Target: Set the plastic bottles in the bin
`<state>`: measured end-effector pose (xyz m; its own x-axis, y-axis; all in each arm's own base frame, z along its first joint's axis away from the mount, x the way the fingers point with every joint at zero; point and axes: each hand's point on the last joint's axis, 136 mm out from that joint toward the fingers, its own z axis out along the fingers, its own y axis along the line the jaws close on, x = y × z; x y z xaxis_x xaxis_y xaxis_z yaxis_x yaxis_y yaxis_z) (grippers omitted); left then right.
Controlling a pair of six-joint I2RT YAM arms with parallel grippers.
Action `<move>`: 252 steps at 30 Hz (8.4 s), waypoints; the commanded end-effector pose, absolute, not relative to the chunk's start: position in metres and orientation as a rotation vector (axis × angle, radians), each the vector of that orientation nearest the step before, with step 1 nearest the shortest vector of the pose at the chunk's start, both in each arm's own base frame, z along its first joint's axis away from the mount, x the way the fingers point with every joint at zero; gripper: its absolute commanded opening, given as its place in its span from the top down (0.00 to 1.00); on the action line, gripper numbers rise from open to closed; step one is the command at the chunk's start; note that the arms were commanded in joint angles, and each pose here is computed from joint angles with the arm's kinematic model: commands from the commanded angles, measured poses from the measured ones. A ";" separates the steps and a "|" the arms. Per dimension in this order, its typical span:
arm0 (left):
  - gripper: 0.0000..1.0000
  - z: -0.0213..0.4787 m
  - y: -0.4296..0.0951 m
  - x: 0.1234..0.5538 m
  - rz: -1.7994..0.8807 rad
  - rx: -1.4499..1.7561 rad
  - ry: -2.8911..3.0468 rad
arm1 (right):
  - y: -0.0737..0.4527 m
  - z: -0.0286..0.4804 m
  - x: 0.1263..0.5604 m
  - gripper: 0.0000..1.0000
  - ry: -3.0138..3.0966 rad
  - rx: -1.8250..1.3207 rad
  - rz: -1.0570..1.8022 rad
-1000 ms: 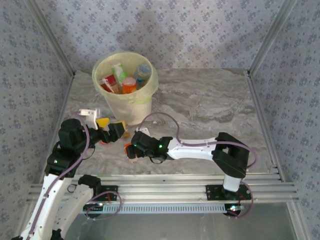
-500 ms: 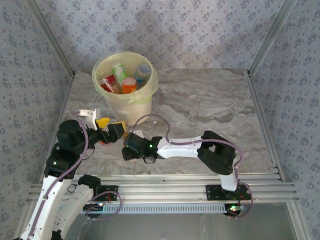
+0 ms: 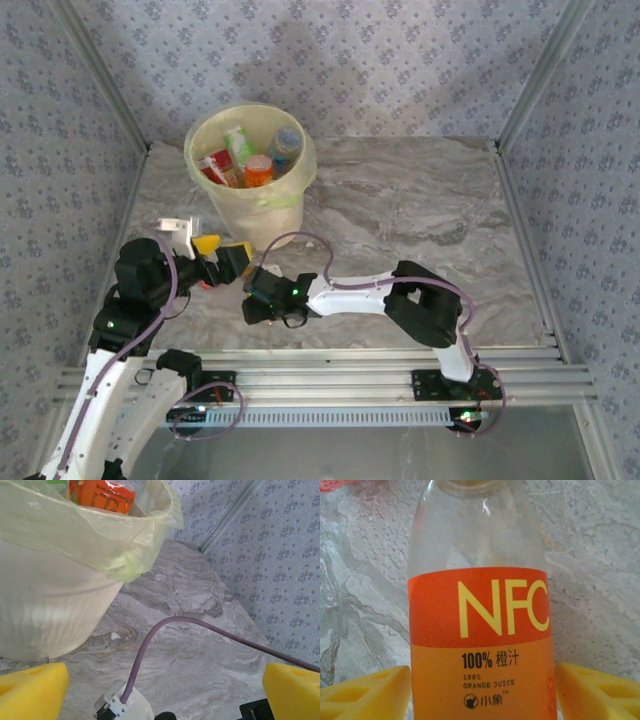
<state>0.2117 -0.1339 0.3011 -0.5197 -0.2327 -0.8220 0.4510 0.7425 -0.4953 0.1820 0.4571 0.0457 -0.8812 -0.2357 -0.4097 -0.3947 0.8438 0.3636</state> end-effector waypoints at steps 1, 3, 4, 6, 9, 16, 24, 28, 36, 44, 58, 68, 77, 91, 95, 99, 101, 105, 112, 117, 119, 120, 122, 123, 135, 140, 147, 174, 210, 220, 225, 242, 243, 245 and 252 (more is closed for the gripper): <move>0.00 0.306 -0.139 0.210 -0.896 0.181 1.929 | 0.463 0.041 0.179 0.26 2.692 -0.507 0.646; 0.00 0.306 -0.139 0.210 -0.901 0.180 1.927 | 0.463 0.041 0.180 0.29 2.696 -0.515 0.648; 0.00 0.306 -0.139 0.209 -0.900 0.181 1.927 | 0.463 0.042 0.180 0.32 2.695 -0.513 0.650; 0.01 0.306 -0.139 0.209 -0.900 0.179 1.932 | 0.460 0.046 0.183 0.37 2.685 -0.502 0.652; 0.00 0.304 -0.140 0.209 -0.922 0.160 1.941 | 0.449 0.053 0.188 0.40 2.655 -0.475 0.633; 0.00 0.296 -0.150 0.210 -1.036 0.114 1.961 | 0.397 0.058 0.198 0.42 2.624 -0.385 0.530; 0.00 0.281 -0.165 0.211 -1.147 0.106 2.007 | 0.351 0.080 0.212 0.46 2.553 -0.327 0.506; 0.00 0.277 -0.173 0.211 -1.222 0.076 2.013 | 0.332 0.098 0.214 0.46 2.510 -0.326 0.502; 0.01 0.271 -0.191 0.216 -1.361 0.052 2.000 | 0.312 0.145 0.217 0.49 2.377 -0.357 0.622; 0.00 0.276 -0.205 0.222 -1.467 0.029 1.957 | 0.310 0.205 0.211 0.49 2.229 -0.465 0.742; 0.03 0.286 -0.254 0.225 -1.592 0.119 1.943 | 0.336 0.248 0.190 0.48 2.102 -0.620 0.959; 0.14 0.289 -0.265 0.220 -1.634 0.149 1.929 | 0.343 0.244 0.189 0.48 2.102 -0.664 0.961; 0.33 0.297 -0.263 0.217 -1.631 0.152 1.910 | 0.346 0.242 0.190 0.46 2.107 -0.680 0.957; 0.43 0.331 -0.261 0.221 -1.526 0.214 1.934 | 0.339 0.258 0.188 0.27 2.057 -0.693 0.957; 0.43 0.350 -0.252 0.235 -1.417 0.212 1.954 | 0.334 0.269 0.184 0.18 2.016 -0.708 0.971; 0.43 0.374 -0.236 0.261 -1.292 0.209 1.957 | 0.326 0.274 0.182 0.14 1.997 -0.717 0.961; 0.43 0.386 -0.226 0.277 -1.222 0.193 1.952 | 0.322 0.273 0.181 0.13 1.993 -0.715 0.955; 0.43 0.414 -0.205 0.309 -1.073 0.165 1.924 | 0.315 0.267 0.184 0.10 1.998 -0.712 0.933; 0.43 0.449 -0.172 0.366 -0.890 0.094 1.882 | 0.308 0.267 0.192 0.07 2.007 -0.710 0.887; 0.42 0.463 -0.151 0.399 -0.725 0.092 1.881 | 0.302 0.274 0.195 0.04 1.996 -0.697 0.875; 0.42 0.464 -0.145 0.413 -0.692 0.090 1.875 | 0.299 0.280 0.195 0.03 1.985 -0.694 0.865; 0.42 0.463 -0.143 0.421 -0.687 0.086 1.874 | 0.296 0.283 0.196 0.02 1.978 -0.687 0.858; 0.42 0.458 -0.140 0.436 -0.671 0.087 1.883 | 0.292 0.287 0.196 0.02 1.968 -0.675 0.849; 0.42 0.462 -0.139 0.442 -0.657 0.097 1.873 | 0.290 0.288 0.196 0.02 1.963 -0.669 0.847; 0.42 0.435 -0.159 0.514 -0.601 0.190 1.924 | 0.271 0.290 0.194 0.01 1.973 -0.624 0.824; 0.41 0.409 -0.169 0.533 -0.524 0.233 1.990 | 0.268 0.288 0.193 0.01 1.978 -0.610 0.827; 0.39 0.377 -0.170 0.537 -0.384 0.243 2.082 | 0.269 0.287 0.195 0.01 1.983 -0.602 0.826; 0.15 0.406 -0.151 0.506 -0.398 0.108 2.073 | 0.281 0.282 0.198 0.02 2.005 -0.621 0.846; 0.00 0.215 -0.071 0.251 -0.339 -0.057 2.243 | 0.319 0.252 0.187 0.02 2.008 -0.783 0.958; 0.00 0.153 -0.064 0.276 -0.232 -0.125 2.342 | 0.310 0.249 0.183 0.02 2.009 -0.777 0.965; 0.00 0.134 -0.055 0.281 -0.098 -0.048 2.408 | 0.308 0.245 0.182 0.02 2.016 -0.768 0.972; 0.00 0.093 -0.042 0.304 0.154 0.152 2.581 | 0.303 0.238 0.181 0.02 2.023 -0.747 0.991; 0.00 0.090 -0.041 0.305 0.167 0.162 2.596 | 0.303 0.238 0.181 0.02 2.022 -0.748 0.991; 0.00 0.084 -0.040 0.305 0.186 0.174 2.624 | 0.302 0.238 0.182 0.02 2.022 -0.742 0.991; 0.01 0.072 -0.039 0.307 0.216 0.194 2.660 | 0.299 0.237 0.182 0.02 2.024 -0.729 0.995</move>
<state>0.3041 -0.0450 0.0756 -0.8750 0.1499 -0.4603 0.0928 0.9852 0.1443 0.1832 0.3009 0.2311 -0.5553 -0.1818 -0.8115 -0.7426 0.5477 0.3855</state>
